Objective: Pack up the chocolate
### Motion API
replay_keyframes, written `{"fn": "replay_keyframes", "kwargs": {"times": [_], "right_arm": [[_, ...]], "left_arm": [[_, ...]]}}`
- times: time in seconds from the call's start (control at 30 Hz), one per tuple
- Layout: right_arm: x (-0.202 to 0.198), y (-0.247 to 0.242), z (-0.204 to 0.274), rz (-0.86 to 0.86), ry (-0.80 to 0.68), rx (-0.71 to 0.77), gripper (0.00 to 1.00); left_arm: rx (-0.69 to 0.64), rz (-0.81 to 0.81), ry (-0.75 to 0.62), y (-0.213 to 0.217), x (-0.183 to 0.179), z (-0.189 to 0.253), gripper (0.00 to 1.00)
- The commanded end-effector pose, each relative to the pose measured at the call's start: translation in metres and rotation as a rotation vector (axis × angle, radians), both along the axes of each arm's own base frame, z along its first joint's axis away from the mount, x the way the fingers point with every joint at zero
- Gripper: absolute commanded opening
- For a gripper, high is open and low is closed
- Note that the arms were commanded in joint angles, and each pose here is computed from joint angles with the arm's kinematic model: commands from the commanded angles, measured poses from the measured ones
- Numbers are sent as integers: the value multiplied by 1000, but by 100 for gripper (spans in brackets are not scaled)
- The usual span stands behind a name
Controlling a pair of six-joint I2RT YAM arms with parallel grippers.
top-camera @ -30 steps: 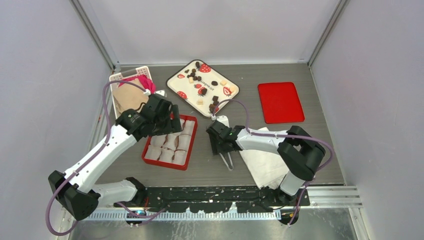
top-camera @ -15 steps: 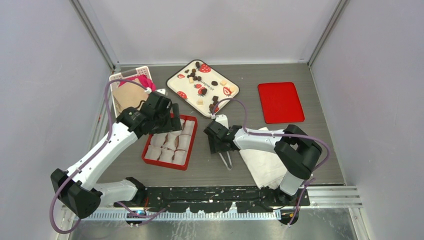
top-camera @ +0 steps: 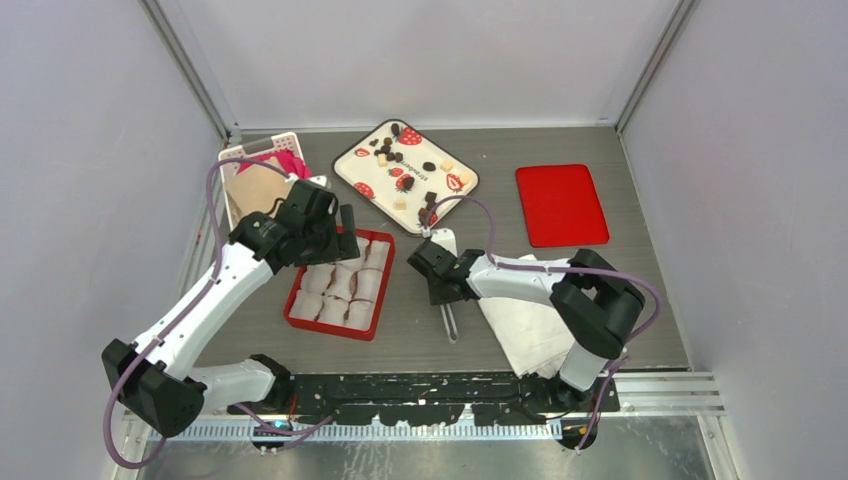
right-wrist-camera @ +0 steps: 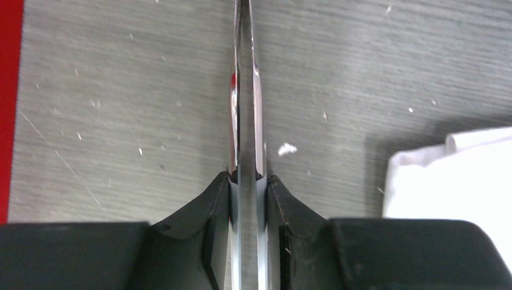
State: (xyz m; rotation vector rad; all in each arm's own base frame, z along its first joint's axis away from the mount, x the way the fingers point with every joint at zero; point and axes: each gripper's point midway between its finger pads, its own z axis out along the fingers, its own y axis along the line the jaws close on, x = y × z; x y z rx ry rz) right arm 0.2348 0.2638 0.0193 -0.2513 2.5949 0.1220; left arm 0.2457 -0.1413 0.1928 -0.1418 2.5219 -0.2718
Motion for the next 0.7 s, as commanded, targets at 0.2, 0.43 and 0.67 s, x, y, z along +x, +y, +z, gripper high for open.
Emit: {"fn": "replay_keyframes", "kwargs": {"times": [0.2,0.43,0.67], "right_arm": [[-4,-5,115,72,19,22,9],[27,-9,170,53,198,-11,13],[82,-15,172,3,251,72,17]], "left_arm": [[-38,26,-41,19,3,24,82],[-91,-20,-2,2,6,17,80],[-30,29,-54,10,31,25,80]]}}
